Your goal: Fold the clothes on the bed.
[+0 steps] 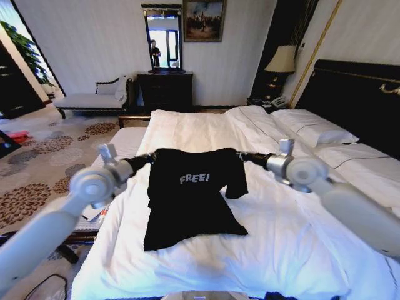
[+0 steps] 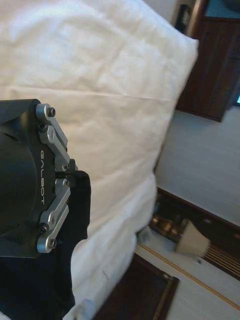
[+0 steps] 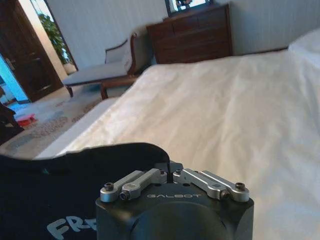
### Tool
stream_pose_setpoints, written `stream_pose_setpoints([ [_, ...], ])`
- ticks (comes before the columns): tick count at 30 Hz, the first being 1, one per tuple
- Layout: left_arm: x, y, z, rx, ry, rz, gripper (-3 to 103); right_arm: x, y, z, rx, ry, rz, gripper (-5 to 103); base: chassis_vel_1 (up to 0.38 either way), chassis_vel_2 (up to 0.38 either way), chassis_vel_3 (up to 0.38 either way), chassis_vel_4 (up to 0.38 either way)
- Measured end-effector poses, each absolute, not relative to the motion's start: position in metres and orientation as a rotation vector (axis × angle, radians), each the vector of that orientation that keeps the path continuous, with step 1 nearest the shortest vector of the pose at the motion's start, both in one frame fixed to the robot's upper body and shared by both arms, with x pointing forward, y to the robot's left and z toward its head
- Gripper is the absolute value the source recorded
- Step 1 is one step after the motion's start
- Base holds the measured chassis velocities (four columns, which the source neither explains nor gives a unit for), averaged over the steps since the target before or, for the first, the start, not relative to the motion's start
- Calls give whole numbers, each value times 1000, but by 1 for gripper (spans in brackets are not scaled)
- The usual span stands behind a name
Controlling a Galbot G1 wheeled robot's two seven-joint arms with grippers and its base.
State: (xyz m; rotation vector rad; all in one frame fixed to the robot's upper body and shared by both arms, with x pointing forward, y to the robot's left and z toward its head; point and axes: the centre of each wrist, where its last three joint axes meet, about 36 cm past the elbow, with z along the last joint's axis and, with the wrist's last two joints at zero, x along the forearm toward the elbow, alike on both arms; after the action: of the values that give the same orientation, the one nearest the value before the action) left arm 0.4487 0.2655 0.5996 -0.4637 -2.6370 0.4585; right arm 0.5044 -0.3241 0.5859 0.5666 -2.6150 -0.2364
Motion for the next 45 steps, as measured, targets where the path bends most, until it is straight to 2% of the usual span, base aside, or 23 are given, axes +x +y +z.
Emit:
stream_pose_setpoints([
  [10,487,262,544,-389,-2597,428,1,553,-310,518,529,-2575,-247,1,0,0,0,0],
  [14,518,263,524,-336,-2613,426,1,584,-307,494,495,-2601,-241,1,0,0,0,0],
  [20,564,249,517,-307,-2633,440,1,617,-295,487,469,-2643,-268,1,0,0,0,0],
  [31,639,227,501,-252,-2666,378,1,672,-299,466,348,-2691,-205,1,0,0,0,0],
  [39,689,221,477,-140,-2687,298,1,715,-247,447,375,-2688,-205,1,0,0,0,0],
  [45,714,207,476,-133,-2692,286,1,728,-238,437,346,-2680,-203,1,0,0,0,0],
])
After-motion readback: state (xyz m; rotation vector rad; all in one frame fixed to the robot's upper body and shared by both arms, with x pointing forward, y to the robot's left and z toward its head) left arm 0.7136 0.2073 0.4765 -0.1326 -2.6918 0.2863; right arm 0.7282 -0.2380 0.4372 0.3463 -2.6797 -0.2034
